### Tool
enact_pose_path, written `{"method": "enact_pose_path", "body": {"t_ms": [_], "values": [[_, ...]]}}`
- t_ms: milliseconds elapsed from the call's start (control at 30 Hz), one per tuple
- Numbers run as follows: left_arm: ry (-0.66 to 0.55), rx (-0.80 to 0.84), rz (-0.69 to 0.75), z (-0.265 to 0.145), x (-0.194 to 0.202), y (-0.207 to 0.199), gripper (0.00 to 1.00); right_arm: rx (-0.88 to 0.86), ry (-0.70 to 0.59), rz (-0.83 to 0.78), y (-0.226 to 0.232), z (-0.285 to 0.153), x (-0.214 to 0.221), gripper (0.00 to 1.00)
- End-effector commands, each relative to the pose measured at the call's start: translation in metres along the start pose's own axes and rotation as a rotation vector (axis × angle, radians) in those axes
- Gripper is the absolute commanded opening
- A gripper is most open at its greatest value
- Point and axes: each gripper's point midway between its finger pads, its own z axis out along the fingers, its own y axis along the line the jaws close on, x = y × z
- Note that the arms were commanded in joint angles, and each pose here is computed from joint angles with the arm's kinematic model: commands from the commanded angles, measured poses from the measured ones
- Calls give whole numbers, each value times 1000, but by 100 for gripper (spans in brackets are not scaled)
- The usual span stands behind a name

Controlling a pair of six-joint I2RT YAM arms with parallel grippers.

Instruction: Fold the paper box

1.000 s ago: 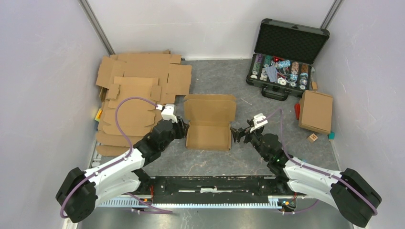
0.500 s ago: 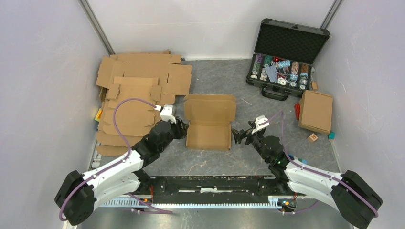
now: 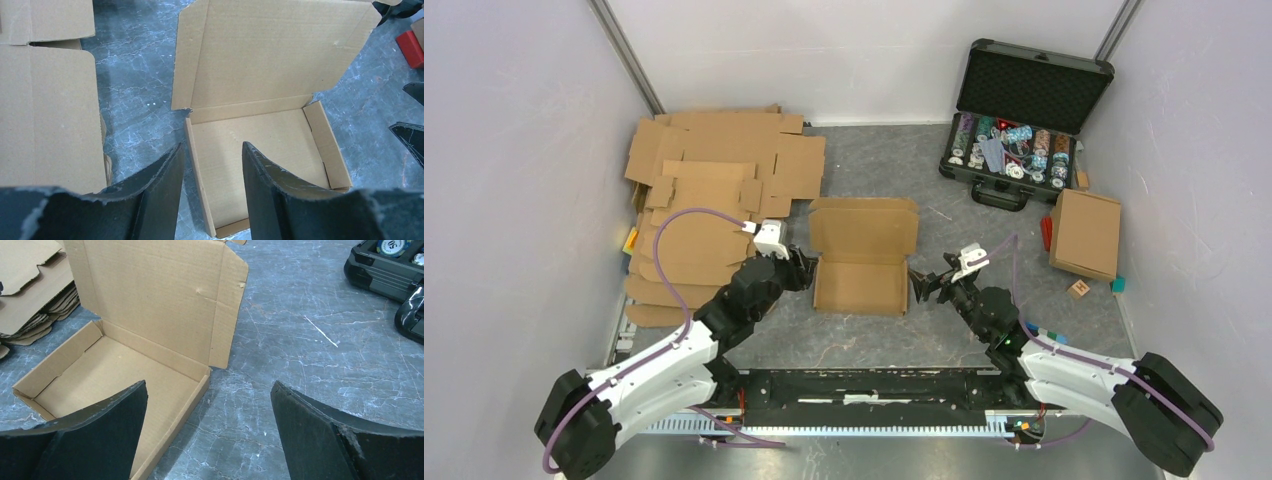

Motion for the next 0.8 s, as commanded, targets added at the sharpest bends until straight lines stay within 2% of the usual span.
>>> {"method": "enact_pose_path", "body": {"t_ms": [0,167,767], "values": [[-46,19,23,0,-13,-3,54,-11,-19,-22,1,0,-5,98],[-43,22,23,3,-16,-6,54,-9,-54,3,0,-5,-10,98],[-25,34,47,12,-5,-7,55,-19,-44,7,2,-5,-9,98]]}}
